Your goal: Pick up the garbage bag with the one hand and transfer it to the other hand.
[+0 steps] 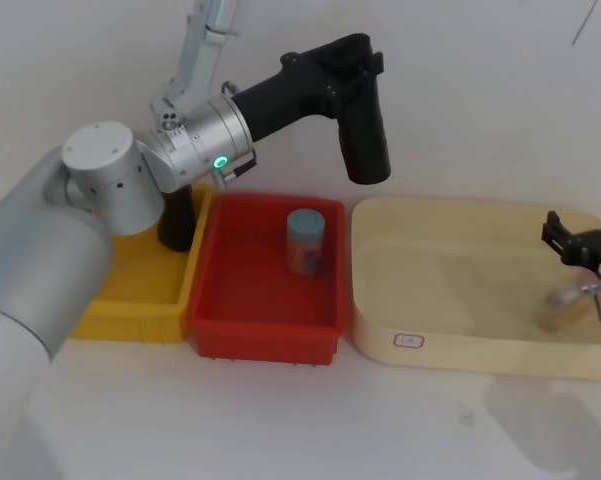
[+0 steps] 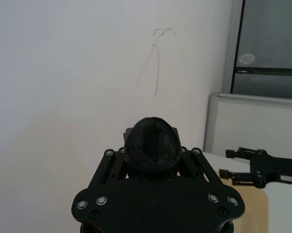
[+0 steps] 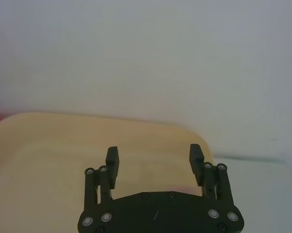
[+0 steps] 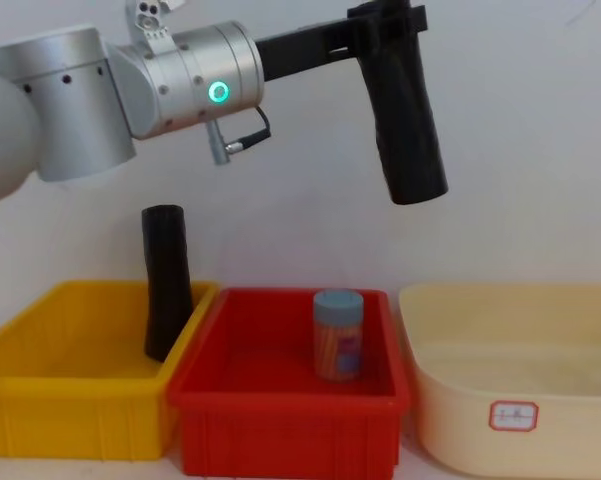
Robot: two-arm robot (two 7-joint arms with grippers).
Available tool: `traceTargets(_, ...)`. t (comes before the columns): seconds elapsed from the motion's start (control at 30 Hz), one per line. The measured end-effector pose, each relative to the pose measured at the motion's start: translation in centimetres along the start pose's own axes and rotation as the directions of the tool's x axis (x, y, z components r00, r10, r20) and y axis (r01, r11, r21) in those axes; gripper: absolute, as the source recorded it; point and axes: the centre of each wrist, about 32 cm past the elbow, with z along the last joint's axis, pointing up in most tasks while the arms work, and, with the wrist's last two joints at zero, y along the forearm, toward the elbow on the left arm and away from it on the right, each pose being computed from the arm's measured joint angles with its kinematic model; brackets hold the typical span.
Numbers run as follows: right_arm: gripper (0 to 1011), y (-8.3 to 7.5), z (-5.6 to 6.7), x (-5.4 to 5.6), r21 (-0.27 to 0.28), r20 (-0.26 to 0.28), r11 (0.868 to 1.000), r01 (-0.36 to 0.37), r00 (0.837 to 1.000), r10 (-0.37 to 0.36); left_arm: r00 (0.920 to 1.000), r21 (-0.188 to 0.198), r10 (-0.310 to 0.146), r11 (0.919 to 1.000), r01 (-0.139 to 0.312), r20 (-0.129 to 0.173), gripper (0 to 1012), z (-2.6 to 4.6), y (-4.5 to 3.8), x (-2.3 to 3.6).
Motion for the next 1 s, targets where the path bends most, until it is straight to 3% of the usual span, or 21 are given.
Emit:
traceTargets(0.2,994,0.0,-0.5,0.4,-0.021,-0.006,1.0,0.02,1.0,-0.02,0.9997,-0.011,0.019,0.9998,-0.02,-0.014,367,-1.15,-1.25,0.08)
traceTargets(0.37,1001,-0.2,-0.6,0.4,-0.02,-0.007,1.0,0.016,1.0,-0.016,0.9996,-0.01,0.017,0.9998,-0.017,-0.022,367,-1.95,-2.32,0.15)
traceTargets(0.8,1002,-1.6,0.4,-0.2,0.066,0.0,0.994,-0.09,0.996,0.09,0.9943,0.018,-0.091,0.9956,0.092,-0.056,367,-4.01,-5.76,-0.02)
traceTargets(1.0,1002,-2.4,1.0,-0.6,0.114,0.007,0.98,-0.163,0.987,0.163,0.9904,0.026,-0.123,0.9919,0.125,-0.064,367,-4.37,-6.46,-0.25)
